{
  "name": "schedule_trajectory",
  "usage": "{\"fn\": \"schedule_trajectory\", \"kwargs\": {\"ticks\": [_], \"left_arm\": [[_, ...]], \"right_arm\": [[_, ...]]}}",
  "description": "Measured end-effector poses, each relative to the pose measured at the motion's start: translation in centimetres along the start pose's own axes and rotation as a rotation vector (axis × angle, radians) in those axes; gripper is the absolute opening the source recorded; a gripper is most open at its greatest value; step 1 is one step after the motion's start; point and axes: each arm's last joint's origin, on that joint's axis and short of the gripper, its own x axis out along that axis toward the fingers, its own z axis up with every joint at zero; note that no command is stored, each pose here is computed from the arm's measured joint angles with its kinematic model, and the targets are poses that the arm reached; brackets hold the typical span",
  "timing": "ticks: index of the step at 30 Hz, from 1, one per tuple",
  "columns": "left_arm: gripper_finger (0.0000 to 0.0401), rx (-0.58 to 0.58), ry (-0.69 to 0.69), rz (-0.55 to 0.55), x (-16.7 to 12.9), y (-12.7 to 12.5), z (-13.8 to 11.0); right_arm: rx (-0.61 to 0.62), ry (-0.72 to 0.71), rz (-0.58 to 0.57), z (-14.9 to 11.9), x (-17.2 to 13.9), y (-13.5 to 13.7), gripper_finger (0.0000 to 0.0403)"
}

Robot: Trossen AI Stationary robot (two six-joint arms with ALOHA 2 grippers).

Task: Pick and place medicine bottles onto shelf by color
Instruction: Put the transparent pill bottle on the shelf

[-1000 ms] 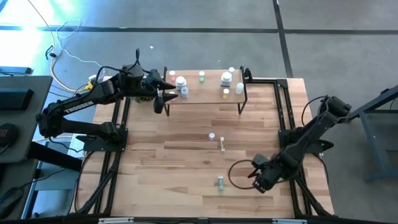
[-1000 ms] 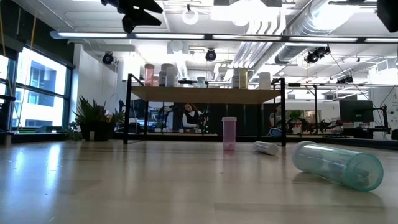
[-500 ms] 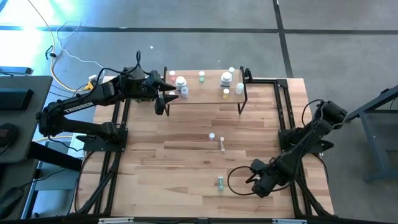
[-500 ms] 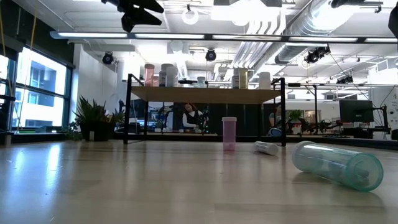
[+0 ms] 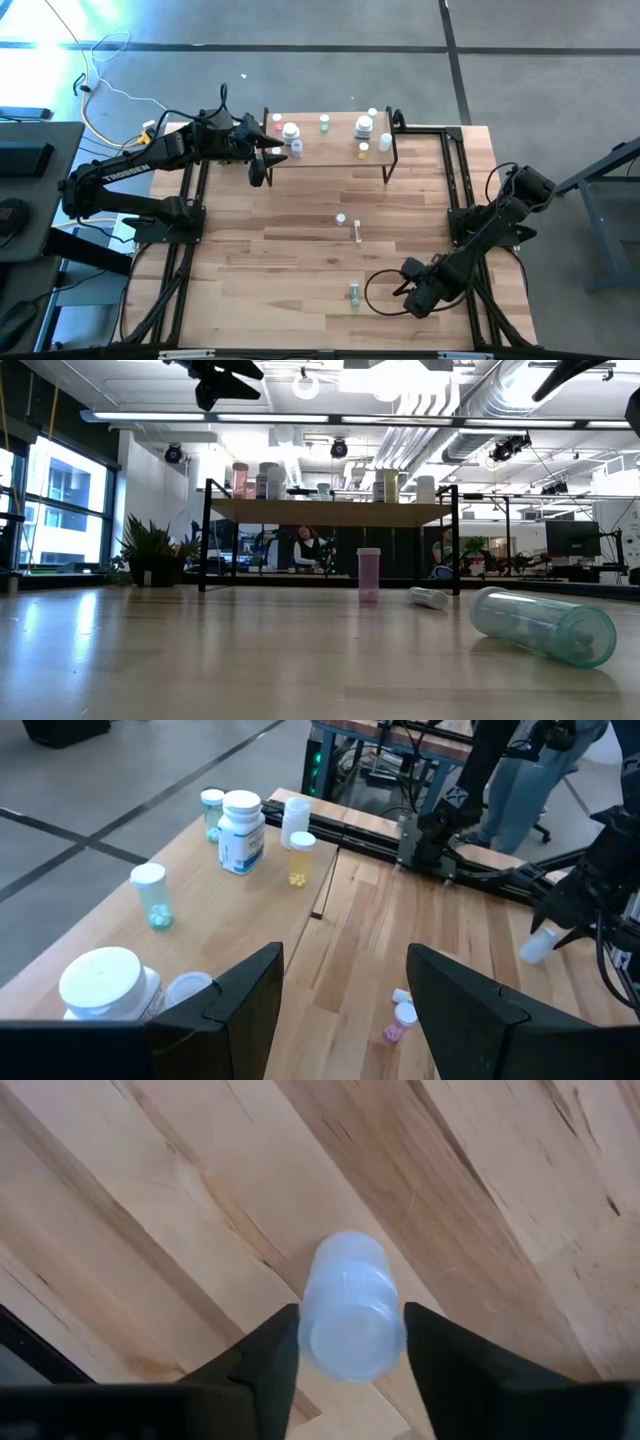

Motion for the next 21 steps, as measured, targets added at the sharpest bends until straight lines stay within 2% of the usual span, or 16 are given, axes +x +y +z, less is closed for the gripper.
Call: {"fn": "schedule_trajectory", "kwargs": {"ticks": [5,14,21], "left_arm": [[0.0204,0.002,0.000,0.000,0.0,0.0,0.0],[0.0204,0.002,0.000,0.000,0.0,0.0,0.0],[0.0204,0.002,0.000,0.000,0.0,0.0,0.0]], "right_arm": [[0.007,0.000,0.008,0.2,-0.1,0.0,0.0116],[0.041,-0.039,0.069,1.2,-1.7,-0.5,0.0115],[0.040,-0.114,0.161,3.4,-4.3,-1.5,0.0116]]}}
